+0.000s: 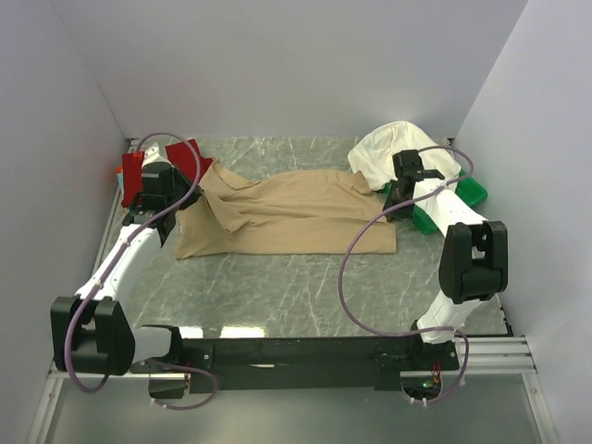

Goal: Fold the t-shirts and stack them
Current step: Fold the tshirt

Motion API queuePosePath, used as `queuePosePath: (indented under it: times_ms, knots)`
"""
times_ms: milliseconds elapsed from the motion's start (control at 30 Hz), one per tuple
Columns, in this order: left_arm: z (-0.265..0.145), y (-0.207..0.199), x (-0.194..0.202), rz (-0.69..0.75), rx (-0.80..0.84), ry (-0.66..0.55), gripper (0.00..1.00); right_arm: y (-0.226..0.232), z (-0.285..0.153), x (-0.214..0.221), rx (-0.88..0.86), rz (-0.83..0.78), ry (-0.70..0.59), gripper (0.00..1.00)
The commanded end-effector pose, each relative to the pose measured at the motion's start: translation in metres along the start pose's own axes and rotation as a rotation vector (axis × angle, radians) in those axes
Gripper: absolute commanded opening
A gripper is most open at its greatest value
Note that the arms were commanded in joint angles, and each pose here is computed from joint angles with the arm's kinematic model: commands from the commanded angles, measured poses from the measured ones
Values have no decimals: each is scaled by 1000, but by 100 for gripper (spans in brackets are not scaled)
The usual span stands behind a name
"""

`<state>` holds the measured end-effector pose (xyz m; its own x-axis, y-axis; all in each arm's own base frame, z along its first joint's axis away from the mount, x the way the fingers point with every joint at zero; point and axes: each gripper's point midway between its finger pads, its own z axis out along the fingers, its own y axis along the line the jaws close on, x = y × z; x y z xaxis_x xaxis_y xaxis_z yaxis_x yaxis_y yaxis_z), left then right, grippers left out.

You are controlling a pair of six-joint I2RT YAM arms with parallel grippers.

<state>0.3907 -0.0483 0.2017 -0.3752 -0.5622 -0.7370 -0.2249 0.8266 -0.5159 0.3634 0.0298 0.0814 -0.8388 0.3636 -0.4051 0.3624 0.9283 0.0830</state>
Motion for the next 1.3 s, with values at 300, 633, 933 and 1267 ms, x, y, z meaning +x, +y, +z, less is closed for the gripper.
queuePosePath:
  times_ms: [300, 633, 933, 1267]
  knots:
    - [47, -7, -24, 41, -8, -12, 52, 11, 10, -35, -19, -6, -45, 47]
    - [29, 8, -3, 13, -29, 3, 83, 45, -34, -25, -215, -48, -155, 56]
    - [31, 28, 77, -43, 59, 162, 89, 120, -9, 31, -359, -195, -44, 55]
    - [47, 69, 131, -59, -55, 288, 89, 133, 25, 69, -365, -217, 61, 54]
